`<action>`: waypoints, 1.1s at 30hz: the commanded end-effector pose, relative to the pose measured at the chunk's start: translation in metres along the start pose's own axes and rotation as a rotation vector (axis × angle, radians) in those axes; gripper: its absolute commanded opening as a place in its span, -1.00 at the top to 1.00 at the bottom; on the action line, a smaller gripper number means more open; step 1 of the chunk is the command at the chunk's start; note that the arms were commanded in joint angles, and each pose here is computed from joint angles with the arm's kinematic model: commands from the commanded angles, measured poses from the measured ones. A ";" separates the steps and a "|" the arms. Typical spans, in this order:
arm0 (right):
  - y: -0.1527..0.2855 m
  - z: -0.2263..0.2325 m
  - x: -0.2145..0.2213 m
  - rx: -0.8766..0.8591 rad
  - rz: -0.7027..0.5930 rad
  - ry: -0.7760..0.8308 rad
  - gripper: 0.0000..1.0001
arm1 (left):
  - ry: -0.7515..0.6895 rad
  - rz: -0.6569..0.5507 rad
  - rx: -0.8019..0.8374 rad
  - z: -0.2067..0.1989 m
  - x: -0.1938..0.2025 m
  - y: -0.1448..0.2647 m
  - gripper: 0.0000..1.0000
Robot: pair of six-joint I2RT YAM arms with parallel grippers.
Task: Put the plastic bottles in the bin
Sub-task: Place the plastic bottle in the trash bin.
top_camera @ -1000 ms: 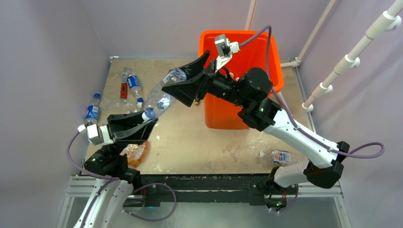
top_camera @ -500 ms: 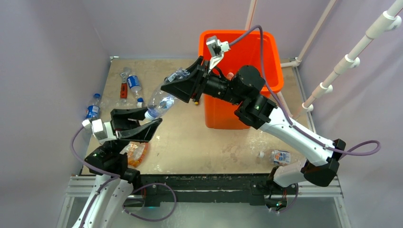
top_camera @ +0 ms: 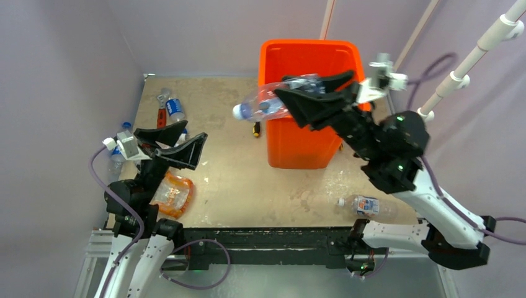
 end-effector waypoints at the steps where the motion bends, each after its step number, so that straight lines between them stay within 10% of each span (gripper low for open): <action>1: 0.026 -0.020 -0.053 0.165 -0.237 0.209 0.58 | 0.006 0.054 -0.217 0.035 0.018 0.007 -0.89; 13: 0.042 -0.102 -0.080 0.763 -0.266 0.584 0.57 | 0.075 0.273 -0.414 0.074 0.074 0.009 -0.81; 33: 0.056 -0.238 -0.017 0.938 -0.116 0.335 0.55 | 0.078 0.327 -0.462 0.082 0.086 0.014 -0.75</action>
Point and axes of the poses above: each gripper's point midway between its finger pads, its own y axis back along the fingers, its own z axis along the line the jaws close on, x = y × z, the point moved 3 cm from there along y, back along the fingers, and after that the axes turned 10 degrees about -y, right-handed, at the moved point
